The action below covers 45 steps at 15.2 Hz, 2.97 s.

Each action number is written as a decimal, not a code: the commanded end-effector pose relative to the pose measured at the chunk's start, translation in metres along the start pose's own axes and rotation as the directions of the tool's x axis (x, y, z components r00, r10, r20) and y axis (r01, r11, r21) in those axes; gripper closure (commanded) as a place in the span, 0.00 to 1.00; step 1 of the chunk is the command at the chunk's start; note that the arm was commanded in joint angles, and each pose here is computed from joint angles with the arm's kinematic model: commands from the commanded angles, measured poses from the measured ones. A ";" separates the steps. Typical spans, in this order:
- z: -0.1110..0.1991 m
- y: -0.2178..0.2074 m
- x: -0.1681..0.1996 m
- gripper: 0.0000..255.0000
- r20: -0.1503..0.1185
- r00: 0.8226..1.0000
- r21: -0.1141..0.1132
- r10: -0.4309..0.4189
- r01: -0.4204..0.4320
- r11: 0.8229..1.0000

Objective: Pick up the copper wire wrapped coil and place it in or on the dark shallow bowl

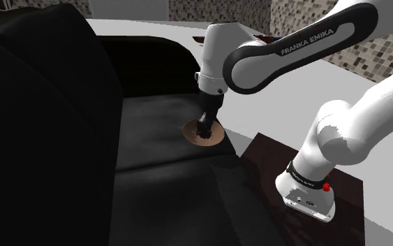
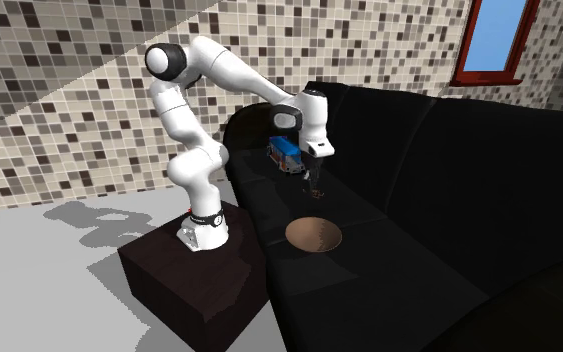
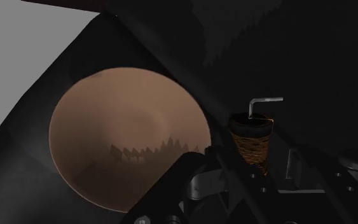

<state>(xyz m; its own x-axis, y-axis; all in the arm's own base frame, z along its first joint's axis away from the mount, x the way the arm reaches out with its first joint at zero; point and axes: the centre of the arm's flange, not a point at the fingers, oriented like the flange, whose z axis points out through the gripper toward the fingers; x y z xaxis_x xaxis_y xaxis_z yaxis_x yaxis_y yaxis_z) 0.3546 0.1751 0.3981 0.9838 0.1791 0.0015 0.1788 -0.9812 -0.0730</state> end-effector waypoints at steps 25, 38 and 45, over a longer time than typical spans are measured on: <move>0.064 0.112 0.041 1.00 0.000 1.000 0.000 -0.002 0.002 1.000; 0.038 0.112 0.041 0.00 0.000 1.000 0.000 -0.002 0.002 1.000; 0.014 0.112 0.041 0.00 0.000 1.000 0.000 -0.002 0.002 1.000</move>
<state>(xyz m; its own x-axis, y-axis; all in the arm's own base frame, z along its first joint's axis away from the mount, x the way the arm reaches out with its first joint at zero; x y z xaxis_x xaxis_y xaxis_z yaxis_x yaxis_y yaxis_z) 0.4148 0.0735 0.3753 0.9835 0.1807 0.0016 0.1803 -0.9809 -0.0725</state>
